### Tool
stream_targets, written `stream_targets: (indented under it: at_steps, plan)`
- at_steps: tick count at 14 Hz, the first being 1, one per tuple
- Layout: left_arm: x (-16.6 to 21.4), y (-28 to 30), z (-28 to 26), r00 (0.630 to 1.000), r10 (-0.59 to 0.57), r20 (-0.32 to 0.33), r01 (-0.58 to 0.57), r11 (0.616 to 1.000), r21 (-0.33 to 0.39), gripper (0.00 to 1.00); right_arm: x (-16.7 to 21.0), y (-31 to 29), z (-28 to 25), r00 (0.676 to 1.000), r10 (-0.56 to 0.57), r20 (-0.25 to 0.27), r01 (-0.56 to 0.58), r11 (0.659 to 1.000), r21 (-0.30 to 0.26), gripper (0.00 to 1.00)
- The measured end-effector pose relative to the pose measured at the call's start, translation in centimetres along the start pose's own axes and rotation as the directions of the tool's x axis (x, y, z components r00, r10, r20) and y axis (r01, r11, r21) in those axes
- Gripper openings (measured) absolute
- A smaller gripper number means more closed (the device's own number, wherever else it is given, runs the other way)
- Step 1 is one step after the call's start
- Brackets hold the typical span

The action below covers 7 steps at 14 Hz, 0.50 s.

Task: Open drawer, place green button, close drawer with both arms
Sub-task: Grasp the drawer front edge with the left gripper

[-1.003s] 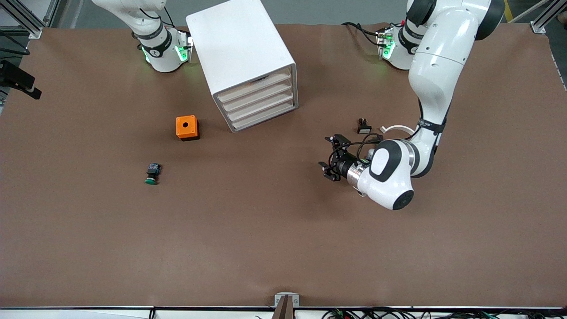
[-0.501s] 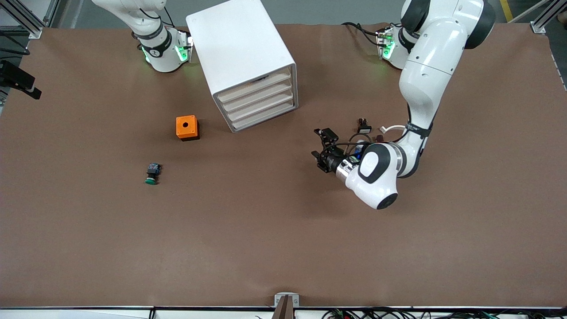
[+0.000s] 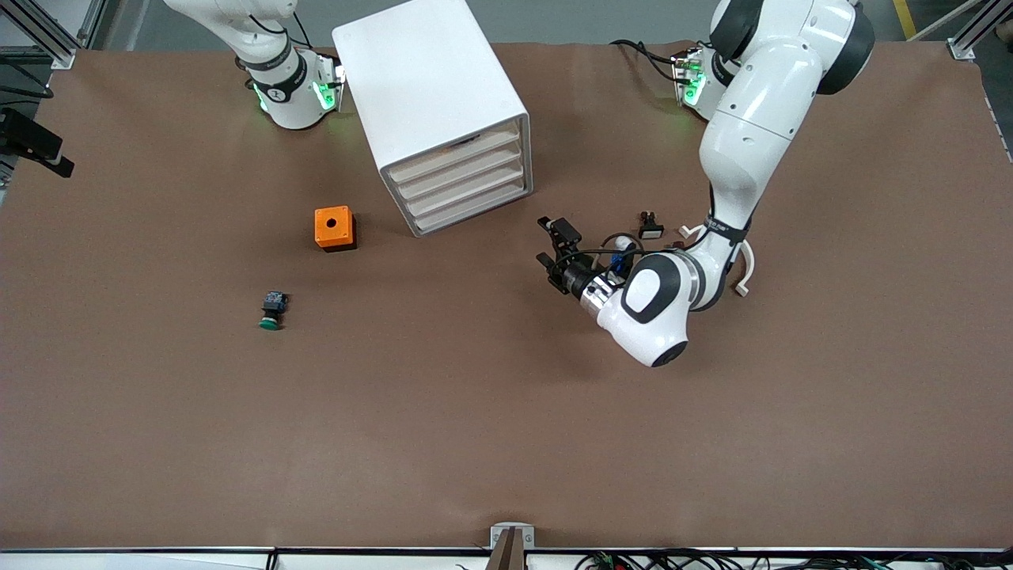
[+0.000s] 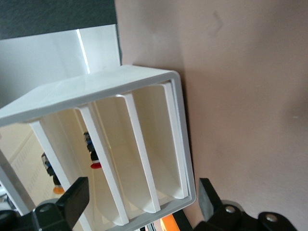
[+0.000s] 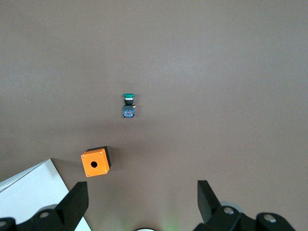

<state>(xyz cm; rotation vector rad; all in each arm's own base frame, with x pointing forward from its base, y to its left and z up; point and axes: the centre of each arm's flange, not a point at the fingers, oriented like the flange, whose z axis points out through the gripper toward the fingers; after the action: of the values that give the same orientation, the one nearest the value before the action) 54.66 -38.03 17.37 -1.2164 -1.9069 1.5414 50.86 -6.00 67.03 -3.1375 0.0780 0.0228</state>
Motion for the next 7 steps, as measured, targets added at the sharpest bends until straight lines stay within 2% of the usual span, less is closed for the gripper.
stream_targets:
  at_steps: [5, 7]
  plan:
    - [-0.3, 1.3, 2.1, 0.993, -0.102, 0.052, 0.097, 0.992, 0.080, 1.00, 0.0, 0.0, 0.0, 1.000, 0.000, 0.000, 0.000, 1.000, 0.000, 1.00]
    - [-0.2, 1.7, 2.9, 0.991, -0.128, 0.048, 0.123, 0.988, 0.096, 1.00, 0.0, 0.0, 0.0, 1.000, 0.000, 0.000, 0.000, 1.000, 0.000, 1.00]
